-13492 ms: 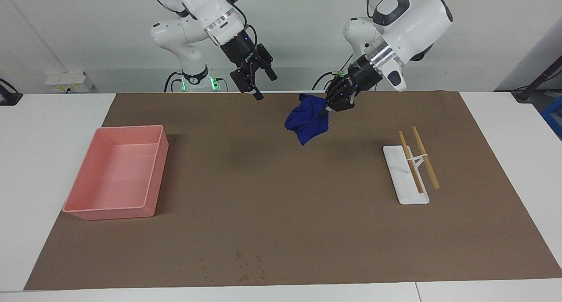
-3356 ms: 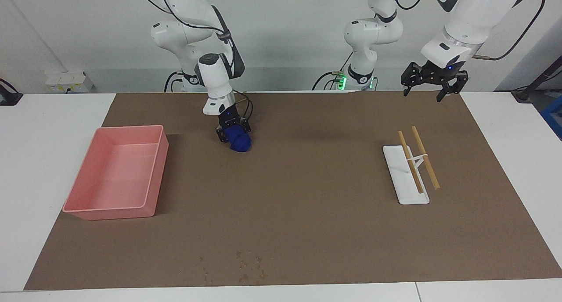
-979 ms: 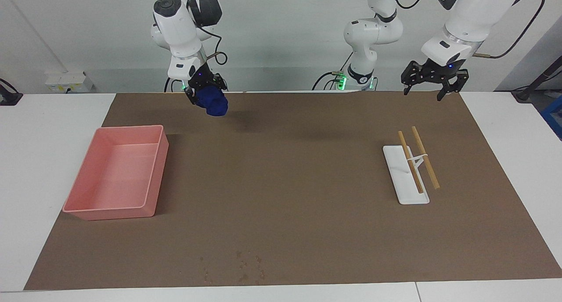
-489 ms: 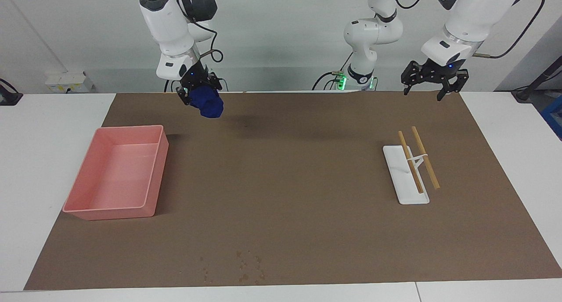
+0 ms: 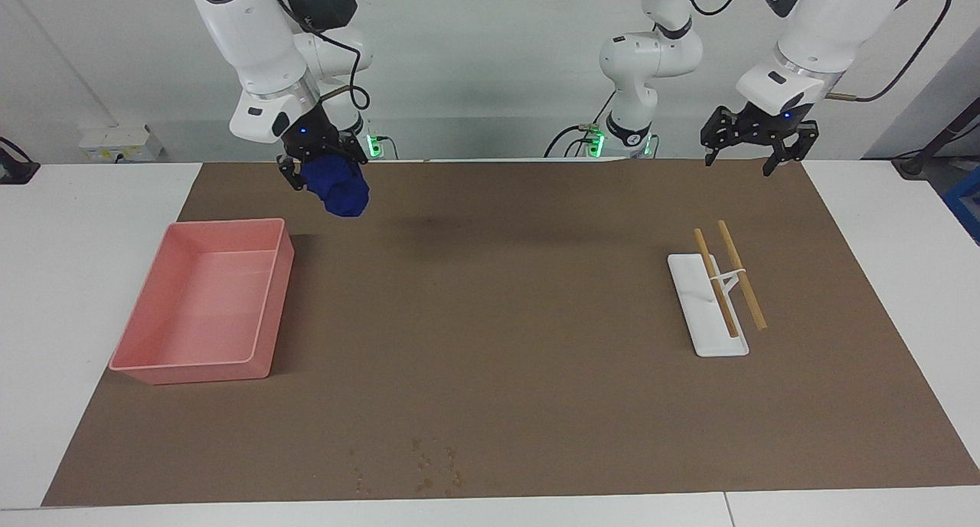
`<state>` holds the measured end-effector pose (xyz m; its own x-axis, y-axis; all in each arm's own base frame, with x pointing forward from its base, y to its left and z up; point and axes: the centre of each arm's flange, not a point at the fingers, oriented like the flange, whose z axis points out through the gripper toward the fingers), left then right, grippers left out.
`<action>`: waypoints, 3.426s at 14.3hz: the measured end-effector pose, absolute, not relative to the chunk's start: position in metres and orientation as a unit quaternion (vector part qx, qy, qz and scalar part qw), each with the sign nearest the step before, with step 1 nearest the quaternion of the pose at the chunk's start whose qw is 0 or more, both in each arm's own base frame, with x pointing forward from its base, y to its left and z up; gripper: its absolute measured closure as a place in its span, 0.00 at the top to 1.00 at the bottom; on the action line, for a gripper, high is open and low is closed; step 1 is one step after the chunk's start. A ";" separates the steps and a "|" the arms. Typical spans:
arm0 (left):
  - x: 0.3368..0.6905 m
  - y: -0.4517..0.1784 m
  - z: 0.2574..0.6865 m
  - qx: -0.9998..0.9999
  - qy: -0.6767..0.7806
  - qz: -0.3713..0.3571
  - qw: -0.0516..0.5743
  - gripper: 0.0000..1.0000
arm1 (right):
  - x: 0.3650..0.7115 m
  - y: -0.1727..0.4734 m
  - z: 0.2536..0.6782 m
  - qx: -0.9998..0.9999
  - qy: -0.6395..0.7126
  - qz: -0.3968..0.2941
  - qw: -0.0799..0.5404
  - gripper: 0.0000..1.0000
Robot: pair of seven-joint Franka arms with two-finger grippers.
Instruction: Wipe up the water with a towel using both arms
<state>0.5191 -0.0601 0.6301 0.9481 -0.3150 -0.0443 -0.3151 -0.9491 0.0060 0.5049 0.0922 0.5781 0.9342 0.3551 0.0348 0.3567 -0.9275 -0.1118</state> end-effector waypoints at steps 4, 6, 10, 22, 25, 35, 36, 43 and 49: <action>0.519 -0.060 0.630 -0.987 0.160 0.022 0.001 1.00 | 0.532 0.065 0.605 -0.986 -0.155 -0.025 0.056 0.02; 0.519 -0.060 0.630 -0.987 0.160 0.022 0.001 1.00 | 0.538 0.051 0.614 -0.988 -0.143 -0.025 0.055 0.02; 0.519 -0.060 0.630 -0.987 0.160 0.022 0.001 1.00 | 0.547 -0.017 0.614 -0.992 -0.126 -0.019 0.011 0.02; 0.519 -0.060 0.630 -0.987 0.160 0.022 0.001 1.00 | 0.557 -0.136 0.486 -0.989 -0.141 -0.038 -0.028 0.02; 0.519 -0.060 0.630 -0.987 0.160 0.022 0.001 1.00 | 0.560 -0.132 0.483 -0.988 -0.145 -0.037 -0.028 0.19; 0.519 -0.060 0.630 -0.987 0.160 0.022 0.001 1.00 | 0.557 -0.106 0.524 -0.986 -0.161 -0.029 -0.023 1.00; 0.519 -0.060 0.630 -0.987 0.160 0.022 0.001 1.00 | 0.555 -0.093 0.544 -0.987 -0.159 -0.026 -0.020 1.00; 0.519 -0.060 0.630 -0.987 0.160 0.022 0.001 1.00 | 0.536 -0.010 0.635 -0.994 -0.106 -0.003 0.003 1.00; 0.519 -0.060 0.630 -0.987 0.160 0.022 0.001 1.00 | 0.510 0.028 0.662 -0.995 -0.096 -0.001 0.002 1.00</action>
